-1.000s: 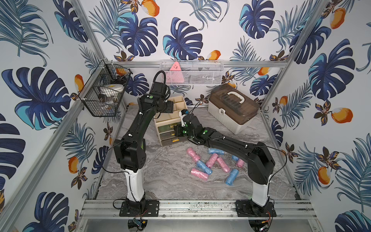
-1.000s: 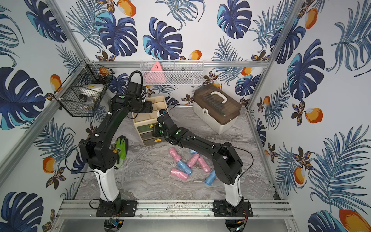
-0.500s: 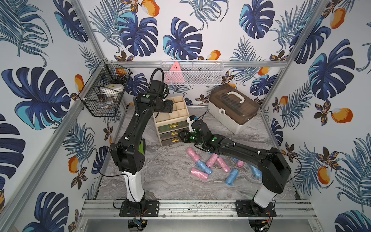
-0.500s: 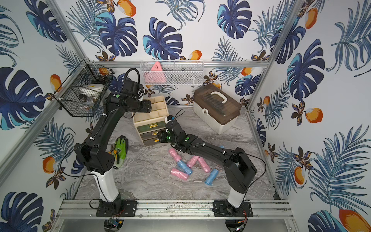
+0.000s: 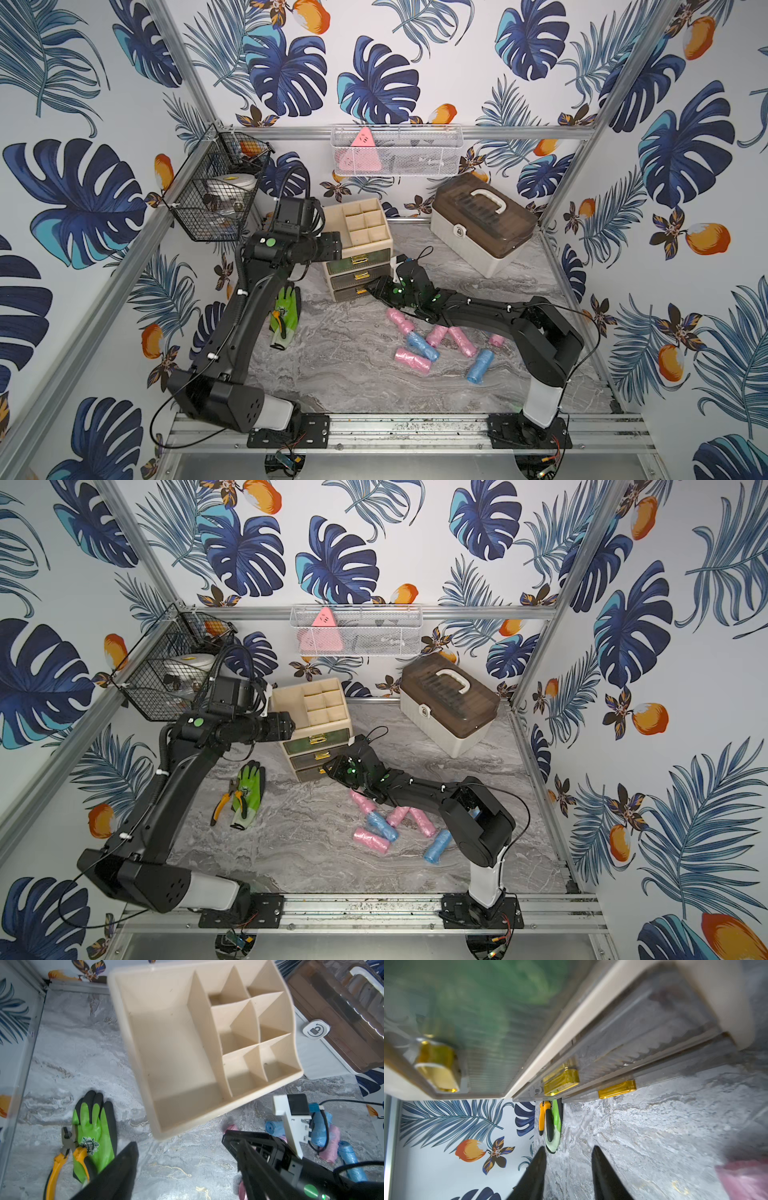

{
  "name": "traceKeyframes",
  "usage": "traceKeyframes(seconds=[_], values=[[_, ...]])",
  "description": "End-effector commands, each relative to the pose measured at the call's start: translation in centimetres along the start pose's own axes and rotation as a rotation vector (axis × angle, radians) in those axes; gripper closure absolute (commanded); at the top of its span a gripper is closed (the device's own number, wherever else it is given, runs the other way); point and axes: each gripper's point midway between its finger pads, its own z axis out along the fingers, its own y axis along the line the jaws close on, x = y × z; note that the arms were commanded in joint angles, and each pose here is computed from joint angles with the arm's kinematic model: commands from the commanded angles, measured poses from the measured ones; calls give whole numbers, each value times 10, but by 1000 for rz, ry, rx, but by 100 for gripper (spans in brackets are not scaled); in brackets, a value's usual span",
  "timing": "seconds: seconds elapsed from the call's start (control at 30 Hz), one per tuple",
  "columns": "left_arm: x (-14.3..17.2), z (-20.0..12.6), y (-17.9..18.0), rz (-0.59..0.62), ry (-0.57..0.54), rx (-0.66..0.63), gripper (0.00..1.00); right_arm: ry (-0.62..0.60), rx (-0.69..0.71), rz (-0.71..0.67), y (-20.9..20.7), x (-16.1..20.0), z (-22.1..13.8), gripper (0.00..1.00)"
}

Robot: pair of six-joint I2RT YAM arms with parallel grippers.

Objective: Sort the rolls of trash bags by color and place them into the drawer
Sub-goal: Open the drawer in the storage box.

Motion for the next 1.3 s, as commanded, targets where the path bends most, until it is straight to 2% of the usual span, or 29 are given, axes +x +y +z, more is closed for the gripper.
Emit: traceKeyframes(seconds=[0.0,0.23,0.53,0.9,0.97,1.27], values=[[7,-10,3,-57,-52,38,20,-26,-96,78,15,-7,6,62],[39,-23,10,-116,-44,81,18,-71,-144,132,13,-16,13,64],[67,-17,16,-149,-2,97,17,-126,-207,196,12,-33,19,65],[78,-14,19,-153,20,98,18,-149,-216,226,10,-45,26,65],[79,-14,19,-151,23,99,18,-144,-200,231,0,-43,34,66],[80,-15,20,-146,24,96,18,-155,-201,253,-1,-58,42,74]])
